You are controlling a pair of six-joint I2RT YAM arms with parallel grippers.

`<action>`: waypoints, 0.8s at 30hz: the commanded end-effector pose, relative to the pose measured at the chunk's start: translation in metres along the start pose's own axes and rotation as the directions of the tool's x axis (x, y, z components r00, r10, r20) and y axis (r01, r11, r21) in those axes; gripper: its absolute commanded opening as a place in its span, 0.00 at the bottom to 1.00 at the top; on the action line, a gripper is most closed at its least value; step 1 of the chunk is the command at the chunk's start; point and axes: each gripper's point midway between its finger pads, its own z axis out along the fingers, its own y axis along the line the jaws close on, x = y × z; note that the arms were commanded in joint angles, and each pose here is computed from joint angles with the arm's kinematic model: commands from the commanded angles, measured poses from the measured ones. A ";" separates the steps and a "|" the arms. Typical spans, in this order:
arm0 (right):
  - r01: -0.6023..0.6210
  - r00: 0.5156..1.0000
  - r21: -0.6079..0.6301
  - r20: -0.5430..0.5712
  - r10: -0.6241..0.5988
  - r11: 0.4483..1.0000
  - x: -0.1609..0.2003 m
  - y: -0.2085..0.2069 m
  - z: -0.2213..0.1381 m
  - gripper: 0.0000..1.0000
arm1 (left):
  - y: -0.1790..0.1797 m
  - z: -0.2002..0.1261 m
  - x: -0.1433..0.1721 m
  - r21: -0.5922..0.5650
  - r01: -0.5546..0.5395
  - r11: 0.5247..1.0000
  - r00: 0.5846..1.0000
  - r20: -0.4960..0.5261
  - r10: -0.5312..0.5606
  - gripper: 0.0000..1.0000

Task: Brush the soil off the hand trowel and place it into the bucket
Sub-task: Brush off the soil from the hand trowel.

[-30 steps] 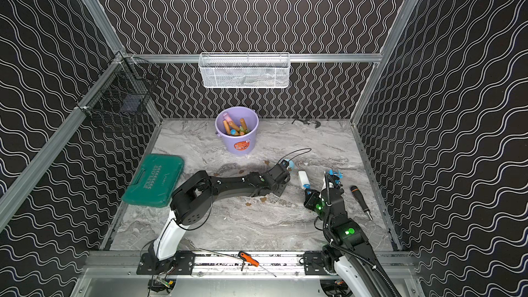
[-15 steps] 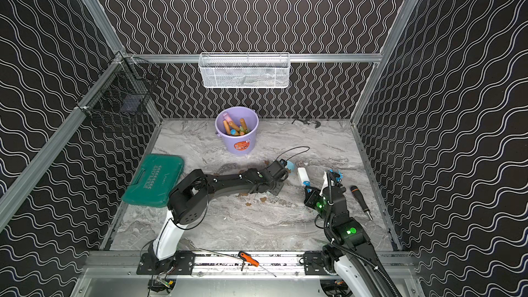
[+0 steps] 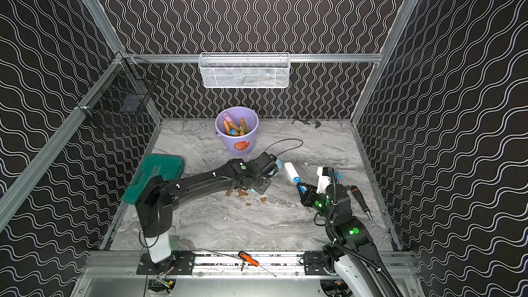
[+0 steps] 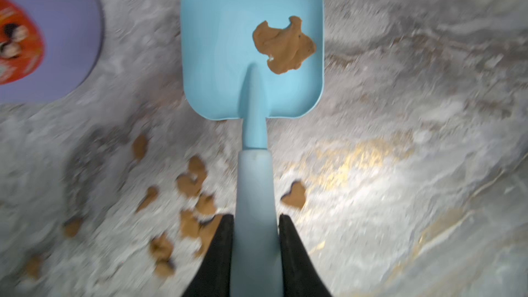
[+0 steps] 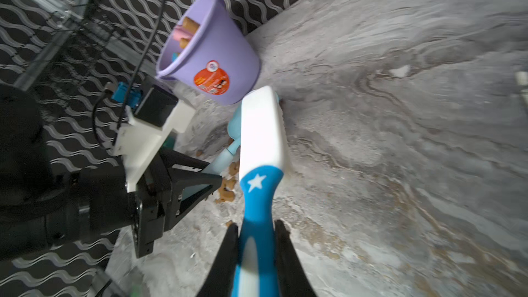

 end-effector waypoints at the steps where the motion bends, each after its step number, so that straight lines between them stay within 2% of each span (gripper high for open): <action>1: 0.043 0.998 -0.251 -0.043 -0.055 0.967 -0.002 0.050 -0.001 0.00 | 0.017 -0.017 0.025 -0.046 -0.076 0.996 0.994 -0.080 0.073 0.00; 3: 0.022 0.993 -0.353 -0.101 -0.062 0.935 0.007 0.066 0.002 0.00 | 0.021 -0.025 0.031 -0.040 -0.070 0.997 0.995 -0.071 0.067 0.00; 7: -0.028 0.981 -0.401 -0.186 -0.052 0.916 0.018 0.072 0.012 0.00 | 0.024 -0.030 0.037 -0.041 -0.054 0.998 0.996 -0.072 0.051 0.00; 12: -0.025 0.977 -0.300 -0.211 -0.041 0.954 0.021 0.057 0.023 0.00 | 0.028 -0.039 0.036 -0.050 -0.029 0.998 0.998 -0.059 0.026 0.00; 20: 0.019 0.960 -0.145 -0.274 -0.058 0.989 0.039 0.035 0.054 0.00 | 0.030 -0.046 0.037 -0.052 -0.051 0.997 0.996 -0.078 0.047 0.00; 24: 0.053 0.971 0.059 -0.234 -0.038 0.997 0.036 -0.005 0.069 0.00 | 0.034 -0.049 0.040 -0.070 -0.050 0.996 0.995 -0.088 0.044 0.00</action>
